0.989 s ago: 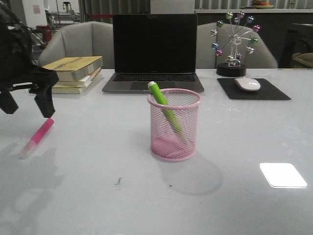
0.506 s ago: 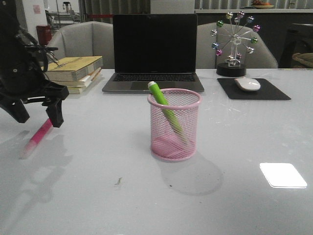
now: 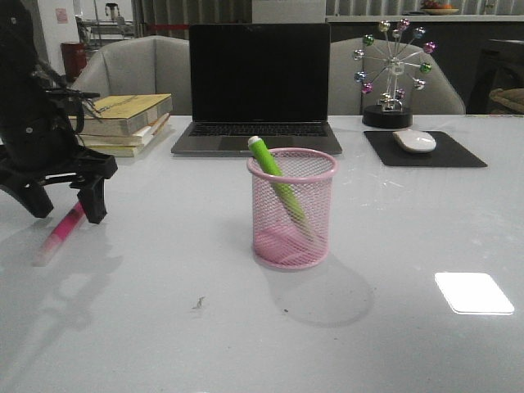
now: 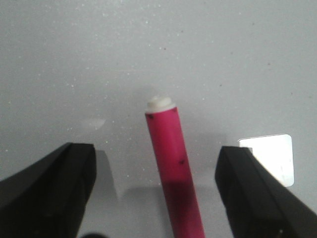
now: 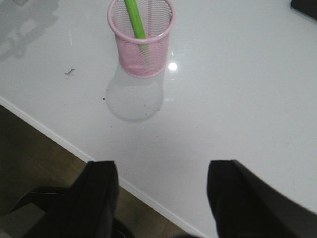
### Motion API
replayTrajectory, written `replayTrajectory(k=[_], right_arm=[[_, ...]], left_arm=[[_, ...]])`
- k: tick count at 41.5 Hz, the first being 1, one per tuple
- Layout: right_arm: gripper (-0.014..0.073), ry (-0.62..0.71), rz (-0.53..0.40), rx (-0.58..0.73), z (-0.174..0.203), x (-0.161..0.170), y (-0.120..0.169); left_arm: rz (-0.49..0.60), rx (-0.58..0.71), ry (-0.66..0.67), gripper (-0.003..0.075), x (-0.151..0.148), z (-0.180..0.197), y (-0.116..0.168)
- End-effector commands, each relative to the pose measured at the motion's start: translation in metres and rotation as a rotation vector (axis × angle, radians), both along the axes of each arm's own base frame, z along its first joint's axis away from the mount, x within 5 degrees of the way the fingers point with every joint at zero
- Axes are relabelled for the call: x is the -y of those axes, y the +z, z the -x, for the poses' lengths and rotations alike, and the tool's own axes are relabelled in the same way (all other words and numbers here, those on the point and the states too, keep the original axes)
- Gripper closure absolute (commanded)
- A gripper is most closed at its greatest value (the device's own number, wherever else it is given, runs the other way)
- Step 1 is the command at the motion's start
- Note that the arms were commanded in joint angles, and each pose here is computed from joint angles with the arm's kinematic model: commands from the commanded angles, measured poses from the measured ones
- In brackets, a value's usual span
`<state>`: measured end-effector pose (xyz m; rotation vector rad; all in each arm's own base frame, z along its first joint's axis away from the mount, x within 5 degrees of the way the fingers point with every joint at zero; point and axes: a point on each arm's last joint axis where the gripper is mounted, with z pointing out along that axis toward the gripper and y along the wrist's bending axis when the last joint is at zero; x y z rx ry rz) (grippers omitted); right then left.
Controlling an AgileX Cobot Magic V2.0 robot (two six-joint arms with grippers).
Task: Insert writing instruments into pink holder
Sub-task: 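Lower the left gripper onto the pink marker and close on it, then lift the pink marker with the left gripper toward the holder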
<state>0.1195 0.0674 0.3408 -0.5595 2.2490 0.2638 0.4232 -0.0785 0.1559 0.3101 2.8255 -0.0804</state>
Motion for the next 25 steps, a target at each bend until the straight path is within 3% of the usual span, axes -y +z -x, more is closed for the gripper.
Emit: replayTrajectory(k=[1,14,25], right_arm=[[0.0089,0.001,-0.033,0.087,-0.002,0.0003,0.0137],[0.0089,0.001,-0.033,0.087,-0.002,0.0003,0.0137],[0.0089,0.001,-0.033,0.087,-0.002,0.0003,0.0137]], left_arm=[[0.017,0.086,0.003,0.0316,0.0018,-0.0035,0.0285],[0.025,0.139,0.006,0.0545,0.0024,-0.0079,0.0304],[0.022,0.093,0.004,0.0629,0.0024,-0.0053,0.0338]])
